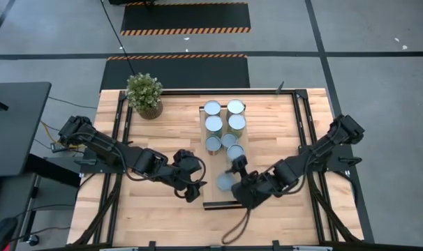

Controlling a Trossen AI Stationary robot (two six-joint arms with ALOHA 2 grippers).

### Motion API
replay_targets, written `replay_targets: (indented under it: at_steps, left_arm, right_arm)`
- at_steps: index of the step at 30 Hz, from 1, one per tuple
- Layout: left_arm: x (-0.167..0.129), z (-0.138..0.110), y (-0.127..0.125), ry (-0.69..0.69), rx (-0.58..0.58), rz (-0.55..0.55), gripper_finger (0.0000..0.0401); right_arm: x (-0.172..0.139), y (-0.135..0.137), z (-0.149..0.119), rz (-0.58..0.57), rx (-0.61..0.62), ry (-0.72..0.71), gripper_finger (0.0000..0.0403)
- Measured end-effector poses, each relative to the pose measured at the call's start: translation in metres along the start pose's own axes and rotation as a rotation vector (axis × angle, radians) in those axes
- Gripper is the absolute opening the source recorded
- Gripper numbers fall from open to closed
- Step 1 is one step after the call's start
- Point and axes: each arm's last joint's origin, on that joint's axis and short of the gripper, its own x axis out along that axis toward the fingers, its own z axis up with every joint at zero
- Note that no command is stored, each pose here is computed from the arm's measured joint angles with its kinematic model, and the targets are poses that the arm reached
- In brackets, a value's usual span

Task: Pick and place cans onto a shelf
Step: Put the canned tuna can on the shelf

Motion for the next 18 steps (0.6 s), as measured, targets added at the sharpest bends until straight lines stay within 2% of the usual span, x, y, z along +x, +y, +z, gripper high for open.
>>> replay_targets:
  at_steps: [4, 11, 18]
  left_arm:
    - [0.000, 0.001, -0.001, -0.011, 0.003, -0.011, 0.0293]
    - [0.000, 0.002, -0.008, -0.040, 0.047, -0.055, 0.0293]
    - [0.017, -0.001, -0.022, 0.024, 0.040, -0.232, 0.0293]
  right_arm:
    - [-0.004, -0.012, 0.005, -0.116, 0.050, -0.001, 0.0366]
    - [-0.042, -0.018, 0.025, -0.110, 0.091, -0.059, 0.0366]
    - [-0.065, -0.034, 0.025, -0.144, 0.094, 0.014, 0.0366]
